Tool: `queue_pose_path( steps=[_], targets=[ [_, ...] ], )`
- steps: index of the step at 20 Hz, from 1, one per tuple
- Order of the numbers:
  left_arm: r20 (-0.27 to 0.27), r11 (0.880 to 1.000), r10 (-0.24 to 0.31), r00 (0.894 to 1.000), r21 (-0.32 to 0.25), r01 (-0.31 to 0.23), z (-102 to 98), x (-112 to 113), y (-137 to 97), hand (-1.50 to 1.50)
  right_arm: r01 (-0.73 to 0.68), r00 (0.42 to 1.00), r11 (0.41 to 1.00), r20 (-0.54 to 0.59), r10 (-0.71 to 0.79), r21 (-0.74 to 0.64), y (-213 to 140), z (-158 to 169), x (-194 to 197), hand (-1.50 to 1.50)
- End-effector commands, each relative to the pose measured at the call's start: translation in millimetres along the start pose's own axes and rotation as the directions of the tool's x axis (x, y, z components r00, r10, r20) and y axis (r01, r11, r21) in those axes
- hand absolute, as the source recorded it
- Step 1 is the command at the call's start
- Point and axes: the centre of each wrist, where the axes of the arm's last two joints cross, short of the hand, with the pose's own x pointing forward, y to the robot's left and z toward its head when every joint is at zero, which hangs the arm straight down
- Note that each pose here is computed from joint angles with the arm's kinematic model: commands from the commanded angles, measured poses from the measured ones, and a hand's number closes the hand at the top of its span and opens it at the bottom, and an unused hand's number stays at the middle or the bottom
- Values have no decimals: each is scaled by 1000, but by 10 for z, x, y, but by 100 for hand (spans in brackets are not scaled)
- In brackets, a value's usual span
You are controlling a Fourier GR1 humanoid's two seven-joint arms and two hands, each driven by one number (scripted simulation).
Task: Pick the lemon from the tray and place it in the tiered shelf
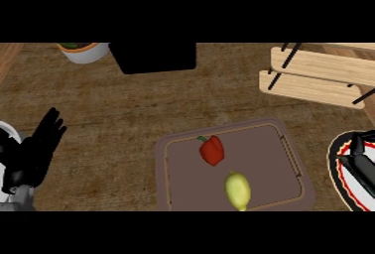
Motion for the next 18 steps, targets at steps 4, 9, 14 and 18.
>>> queue_pose_path(
  steps=[4, 9, 14, 18],
  targets=[
    [-159, 996, 24, 987, -80, -37, 123, -511, -173, 0, 54, 993, 997, 108, -48, -53, -366, 1243, -392, -150],
    [-151, 993, 12, 988, -111, -29, 25, -445, -255, 0, 36, 984, 983, 164, -67, 182, -517, 1775, -345, -150],
    [-162, 994, -8, 987, -113, -11, -93, -431, -264, 0, -55, 987, 957, 158, 10, 283, -619, 1959, 6, -150],
    [-150, 992, 15, 989, -123, -34, -71, -453, -230, 0, -182, 980, 936, 134, 147, 302, -513, 2010, 486, -150]
  ],
)
